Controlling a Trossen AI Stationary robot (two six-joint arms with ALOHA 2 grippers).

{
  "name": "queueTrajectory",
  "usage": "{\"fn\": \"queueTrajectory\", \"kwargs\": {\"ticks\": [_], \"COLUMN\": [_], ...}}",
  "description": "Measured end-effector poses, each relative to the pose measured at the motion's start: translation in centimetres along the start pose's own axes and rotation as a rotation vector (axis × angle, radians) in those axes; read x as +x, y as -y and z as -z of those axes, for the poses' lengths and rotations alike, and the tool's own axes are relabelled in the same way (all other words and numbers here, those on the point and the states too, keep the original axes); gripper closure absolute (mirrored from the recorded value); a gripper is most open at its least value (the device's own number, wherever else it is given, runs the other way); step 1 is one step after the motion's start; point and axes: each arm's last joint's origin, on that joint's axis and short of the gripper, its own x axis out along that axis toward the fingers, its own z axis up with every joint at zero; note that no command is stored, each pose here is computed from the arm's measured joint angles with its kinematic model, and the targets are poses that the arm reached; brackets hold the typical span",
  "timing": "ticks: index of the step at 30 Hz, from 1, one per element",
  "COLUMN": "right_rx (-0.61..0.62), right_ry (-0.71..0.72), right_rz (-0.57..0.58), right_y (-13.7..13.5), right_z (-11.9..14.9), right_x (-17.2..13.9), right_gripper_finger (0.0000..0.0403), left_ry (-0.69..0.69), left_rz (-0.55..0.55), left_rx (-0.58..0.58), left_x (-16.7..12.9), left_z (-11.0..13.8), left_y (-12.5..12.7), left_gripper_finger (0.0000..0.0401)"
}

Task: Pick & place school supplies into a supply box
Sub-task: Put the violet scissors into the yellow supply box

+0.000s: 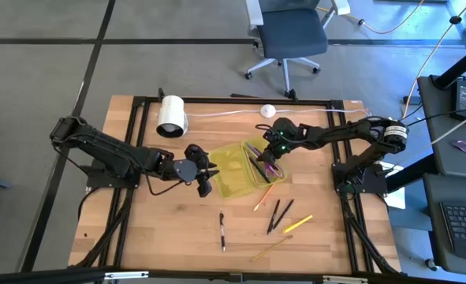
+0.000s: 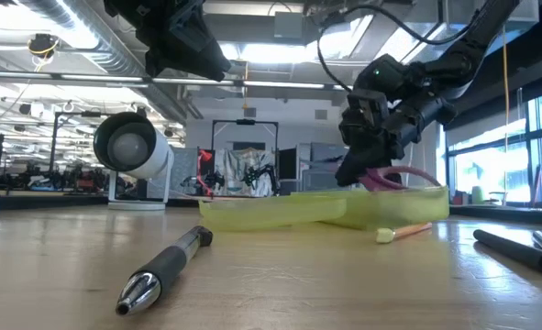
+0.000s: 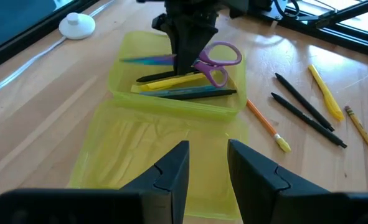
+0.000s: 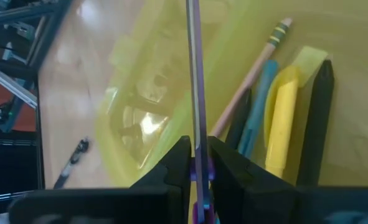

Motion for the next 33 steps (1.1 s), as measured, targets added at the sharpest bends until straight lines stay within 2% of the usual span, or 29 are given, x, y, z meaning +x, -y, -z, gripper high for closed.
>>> {"fn": "queueTrajectory", "kwargs": {"ticks": [10,23,33], "right_rx": [-0.001,0.060,0.062], "right_ry": [-0.022,0.030,0.032], "right_rz": [0.022,0.136,0.139], "right_y": [0.9,1.6,1.6], "right_z": [0.3,0.3,0.3], "right_x": [1.0,1.4,1.4], "right_gripper_finger": [0.0353,0.0353,0.0345], "left_ry": [0.006,0.006,0.006], "left_rz": [-0.011,-0.011,-0.011], "left_rx": [0.000,0.000,0.001], "left_x": [0.0,0.0,0.0], "left_z": [0.0,0.0,0.0], "left_y": [0.0,0.0,0.0], "left_gripper_finger": [0.0299,0.0299,0.0299]}}
